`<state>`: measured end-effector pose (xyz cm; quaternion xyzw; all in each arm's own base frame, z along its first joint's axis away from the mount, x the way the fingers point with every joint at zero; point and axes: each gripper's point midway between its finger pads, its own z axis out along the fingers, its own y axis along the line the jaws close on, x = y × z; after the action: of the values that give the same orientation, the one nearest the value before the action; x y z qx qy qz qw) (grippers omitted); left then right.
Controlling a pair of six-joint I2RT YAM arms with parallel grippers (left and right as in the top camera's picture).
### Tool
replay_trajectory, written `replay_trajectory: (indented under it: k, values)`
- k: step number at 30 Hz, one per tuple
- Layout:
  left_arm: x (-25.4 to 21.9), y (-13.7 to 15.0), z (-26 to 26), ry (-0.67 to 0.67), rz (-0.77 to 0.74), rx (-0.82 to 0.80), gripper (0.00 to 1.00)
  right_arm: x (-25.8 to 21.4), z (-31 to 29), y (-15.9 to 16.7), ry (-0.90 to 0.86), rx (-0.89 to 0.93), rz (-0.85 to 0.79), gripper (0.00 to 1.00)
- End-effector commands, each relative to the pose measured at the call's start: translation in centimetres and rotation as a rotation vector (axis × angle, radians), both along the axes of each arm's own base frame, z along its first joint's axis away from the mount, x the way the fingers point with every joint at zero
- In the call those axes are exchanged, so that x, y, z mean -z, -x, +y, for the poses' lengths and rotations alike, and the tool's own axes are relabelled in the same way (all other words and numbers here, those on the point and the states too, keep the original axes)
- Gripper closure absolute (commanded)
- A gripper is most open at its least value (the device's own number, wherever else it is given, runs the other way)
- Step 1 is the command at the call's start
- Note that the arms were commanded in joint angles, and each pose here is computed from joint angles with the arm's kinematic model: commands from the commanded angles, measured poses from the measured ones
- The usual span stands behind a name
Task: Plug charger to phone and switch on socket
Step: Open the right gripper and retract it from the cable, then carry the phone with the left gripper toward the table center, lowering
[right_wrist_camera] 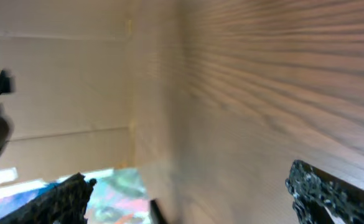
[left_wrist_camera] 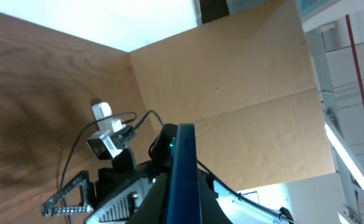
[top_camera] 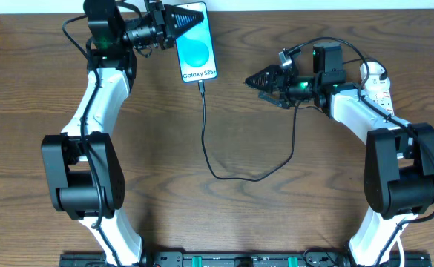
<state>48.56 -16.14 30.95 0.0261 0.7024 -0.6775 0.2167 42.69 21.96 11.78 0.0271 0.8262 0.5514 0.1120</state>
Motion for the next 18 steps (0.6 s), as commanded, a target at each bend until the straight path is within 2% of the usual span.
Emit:
replay_trajectory:
  k: [1, 9, 18]
  values:
    - [-0.8, 0.8, 0.0, -0.011, -0.046, 0.011, 0.92, 1.8, -1.0, -0.8, 0.127, 0.037, -0.066, 0.01]
    - [-0.1, 0.8, -0.1, -0.028, -0.046, 0.014, 0.93, 3.2, -3.8, -1.2, 0.290, 0.152, -0.014, 0.01]
    - [4.0, 0.4, -0.9, -0.105, 0.059, -0.035, 0.93, -1.8, -8.3, -1.7, 0.478, 0.329, -0.128, 0.01]
